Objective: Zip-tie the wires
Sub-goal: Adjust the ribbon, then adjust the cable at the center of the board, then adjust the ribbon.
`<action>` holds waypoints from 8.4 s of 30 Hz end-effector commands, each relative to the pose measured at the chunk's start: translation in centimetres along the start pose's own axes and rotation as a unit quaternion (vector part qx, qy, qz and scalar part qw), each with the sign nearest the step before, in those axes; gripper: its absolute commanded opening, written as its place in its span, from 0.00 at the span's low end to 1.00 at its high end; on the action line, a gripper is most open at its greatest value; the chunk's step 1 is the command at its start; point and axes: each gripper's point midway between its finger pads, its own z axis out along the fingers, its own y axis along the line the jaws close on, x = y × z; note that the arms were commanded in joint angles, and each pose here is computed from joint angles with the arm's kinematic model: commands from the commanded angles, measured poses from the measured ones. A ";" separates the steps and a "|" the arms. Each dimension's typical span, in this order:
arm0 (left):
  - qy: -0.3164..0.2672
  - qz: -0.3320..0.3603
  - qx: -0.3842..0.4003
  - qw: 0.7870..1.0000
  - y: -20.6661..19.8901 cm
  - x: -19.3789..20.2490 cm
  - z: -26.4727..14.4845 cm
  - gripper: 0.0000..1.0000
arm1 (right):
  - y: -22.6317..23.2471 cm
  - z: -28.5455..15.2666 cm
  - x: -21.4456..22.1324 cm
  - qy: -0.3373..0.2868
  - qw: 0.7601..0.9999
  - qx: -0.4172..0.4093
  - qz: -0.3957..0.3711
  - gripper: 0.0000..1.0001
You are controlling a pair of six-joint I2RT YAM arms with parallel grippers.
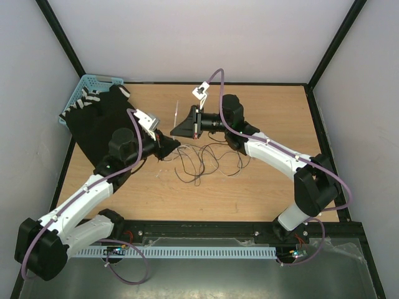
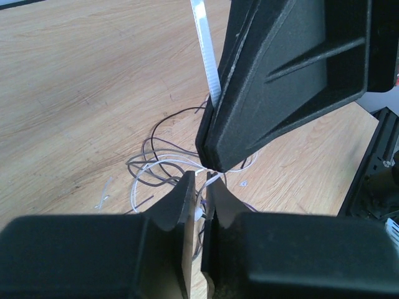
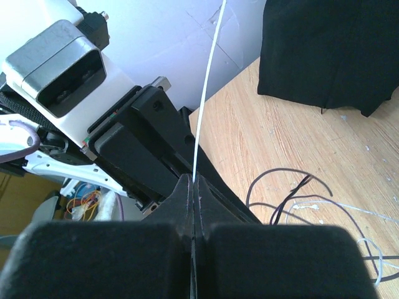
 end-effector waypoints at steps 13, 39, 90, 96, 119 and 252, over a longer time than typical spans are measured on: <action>-0.022 -0.013 -0.028 0.999 1.0 -0.4 0.0 0.00 | 1.0 -6.5 -3.9 -0.086 0.974 0.055 -0.201 0.57; -0.025 -0.022 0.006 0.999 -0.4 -1.2 -0.2 0.00 | -7.3 -4.4 3.7 0.042 0.951 0.033 -0.305 0.47; -0.023 -0.039 -0.031 0.998 1.5 -0.4 -0.6 0.00 | -7.5 -4.9 4.8 0.059 0.955 0.028 -0.288 0.00; -0.025 -0.041 -0.038 0.998 1.8 -0.4 -0.8 0.00 | -7.6 -5.5 4.6 0.055 0.955 0.035 -0.289 0.00; -0.027 -0.045 -0.049 0.997 2.4 -0.4 -1.2 0.00 | -8.2 -6.9 4.0 0.038 0.956 0.066 -0.282 0.00; 0.056 -0.080 0.020 0.995 1.3 3.2 4.2 0.00 | 1.2 -9.8 -11.4 -0.231 0.957 0.061 -0.166 0.49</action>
